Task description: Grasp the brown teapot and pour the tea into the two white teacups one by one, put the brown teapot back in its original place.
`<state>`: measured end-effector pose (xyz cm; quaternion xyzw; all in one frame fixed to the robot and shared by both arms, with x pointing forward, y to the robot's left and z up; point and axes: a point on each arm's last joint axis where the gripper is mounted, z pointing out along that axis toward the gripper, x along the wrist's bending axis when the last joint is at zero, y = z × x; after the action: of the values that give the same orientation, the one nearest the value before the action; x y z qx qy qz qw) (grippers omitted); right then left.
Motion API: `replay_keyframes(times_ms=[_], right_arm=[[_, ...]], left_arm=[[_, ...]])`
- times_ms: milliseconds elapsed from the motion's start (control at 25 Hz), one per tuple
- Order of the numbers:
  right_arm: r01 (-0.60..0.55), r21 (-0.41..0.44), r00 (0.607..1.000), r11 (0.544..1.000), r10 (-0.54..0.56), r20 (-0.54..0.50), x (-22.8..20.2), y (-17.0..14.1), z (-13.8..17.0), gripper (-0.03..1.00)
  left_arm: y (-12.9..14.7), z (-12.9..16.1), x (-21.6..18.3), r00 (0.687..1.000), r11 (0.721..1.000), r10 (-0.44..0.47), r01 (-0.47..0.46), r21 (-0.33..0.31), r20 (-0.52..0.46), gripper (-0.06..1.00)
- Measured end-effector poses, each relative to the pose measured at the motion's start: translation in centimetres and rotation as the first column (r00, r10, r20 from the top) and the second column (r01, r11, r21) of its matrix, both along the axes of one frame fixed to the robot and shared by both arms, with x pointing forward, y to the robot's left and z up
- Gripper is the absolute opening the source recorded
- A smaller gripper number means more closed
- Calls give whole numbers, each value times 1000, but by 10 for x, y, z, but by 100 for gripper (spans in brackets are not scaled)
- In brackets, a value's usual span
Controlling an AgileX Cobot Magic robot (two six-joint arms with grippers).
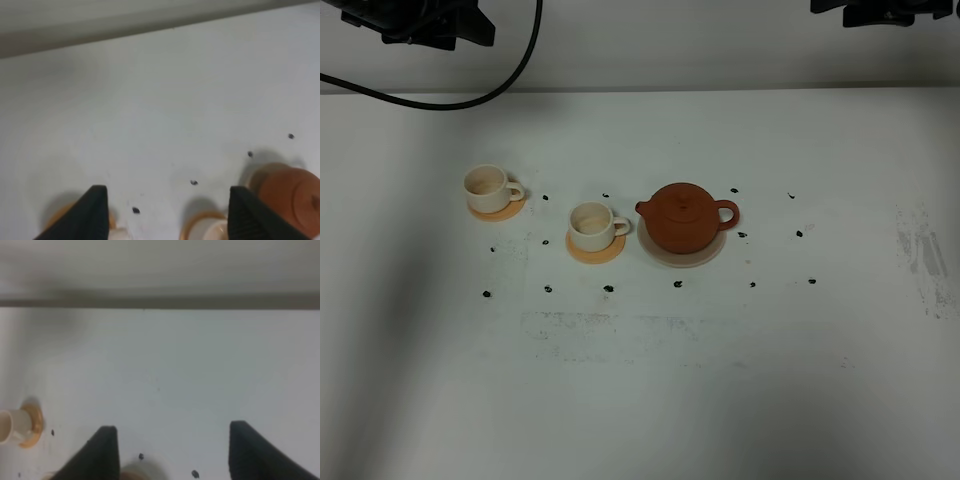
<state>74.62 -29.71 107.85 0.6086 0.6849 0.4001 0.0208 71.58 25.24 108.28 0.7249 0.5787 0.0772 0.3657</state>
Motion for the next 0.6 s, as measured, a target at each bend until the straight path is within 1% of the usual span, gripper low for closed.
replay_keyframes(times_ms=[240, 400, 520, 600], right_arm=[[1, -14, 1000, 1000, 0, 24, -26, 2, 35, 49], [0, -101, 1000, 995, 2, 21, -51, -1, 51, 49], [-6, -203, 1000, 979, 10, 16, -66, 1, 59, 49], [-11, -236, 999, 972, 18, 28, -75, 6, 66, 49]], left_arm=[[5, 30, -21, 998, 998, 40, -42, 49, 43, 54], [8, 38, -46, 994, 994, 72, -78, 79, 78, 54], [13, 29, -67, 990, 987, 105, -116, 114, 95, 54], [17, 25, -82, 986, 981, 122, -138, 140, 115, 54]])
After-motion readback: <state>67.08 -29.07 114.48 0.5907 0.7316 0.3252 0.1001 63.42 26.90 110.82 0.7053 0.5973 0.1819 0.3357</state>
